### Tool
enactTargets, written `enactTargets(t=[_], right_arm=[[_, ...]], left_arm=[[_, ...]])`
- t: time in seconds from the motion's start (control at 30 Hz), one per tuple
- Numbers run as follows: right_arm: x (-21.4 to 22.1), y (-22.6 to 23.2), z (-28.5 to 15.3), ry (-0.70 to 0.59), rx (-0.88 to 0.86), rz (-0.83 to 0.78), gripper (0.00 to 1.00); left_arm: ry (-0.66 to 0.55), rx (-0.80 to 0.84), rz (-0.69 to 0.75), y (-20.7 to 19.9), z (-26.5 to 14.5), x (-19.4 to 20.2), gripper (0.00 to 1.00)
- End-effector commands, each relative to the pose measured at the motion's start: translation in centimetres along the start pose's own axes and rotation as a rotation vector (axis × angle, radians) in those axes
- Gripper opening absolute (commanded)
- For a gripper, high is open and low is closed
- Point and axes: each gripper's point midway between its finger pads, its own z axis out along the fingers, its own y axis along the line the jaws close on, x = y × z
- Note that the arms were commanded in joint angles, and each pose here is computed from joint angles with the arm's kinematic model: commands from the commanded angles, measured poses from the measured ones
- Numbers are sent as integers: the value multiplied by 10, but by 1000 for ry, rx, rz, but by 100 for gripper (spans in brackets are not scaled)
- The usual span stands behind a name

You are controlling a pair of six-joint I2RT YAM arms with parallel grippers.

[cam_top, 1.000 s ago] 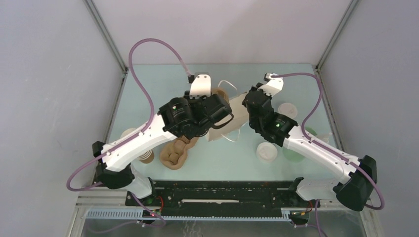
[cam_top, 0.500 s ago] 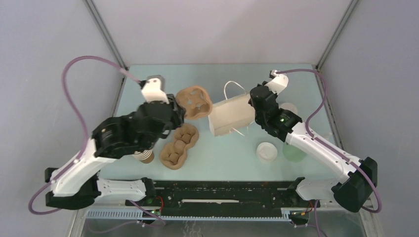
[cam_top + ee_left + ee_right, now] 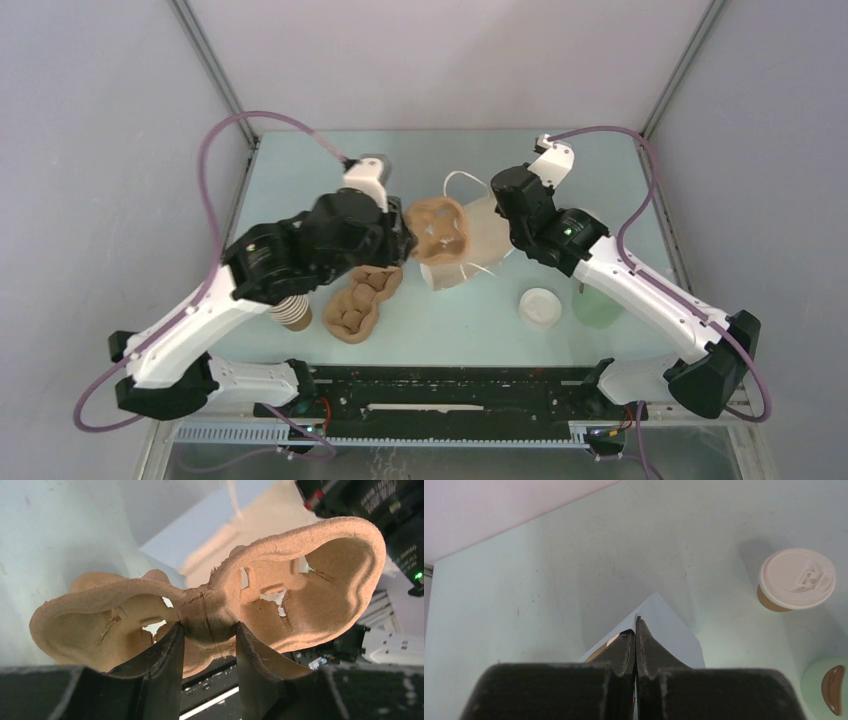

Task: Pack the takeout coffee

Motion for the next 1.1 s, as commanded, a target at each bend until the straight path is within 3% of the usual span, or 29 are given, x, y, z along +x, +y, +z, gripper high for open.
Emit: enactTargets(t=[0.0, 0.07, 0.17, 0.23, 0.37, 0.5, 0.67, 0.93, 1.07], right_arm=[[-9, 7, -1, -29, 20, 35, 1], [-9, 7, 0, -32, 25, 35, 1], [-8, 8, 1, -32, 27, 37, 1], [-7, 9, 0, -25, 17, 48, 1], [-5, 12, -2, -13, -8, 82, 1], [-5, 12, -1, -4, -20, 110, 2], [-4, 9, 6, 30, -35, 143, 2], [-2, 3, 16, 86, -48, 211, 3], [-3, 1, 19, 103, -57, 232, 3]], left_arm=[[47, 135, -14, -37, -7, 6, 0], [35, 233, -51, -53, -16, 0, 0], [-76, 401, -129, -77, -36, -27, 0], [-129, 433, -172, -78, -42, -39, 0], [-239, 533, -389, -75, -45, -64, 0], [-266, 689, -519, -82, -33, -69, 0], [-269, 843, -561, -96, -35, -73, 0], [-204, 783, -576, -85, 7, -42, 0], [-182, 842, -590, -87, 20, -30, 0]])
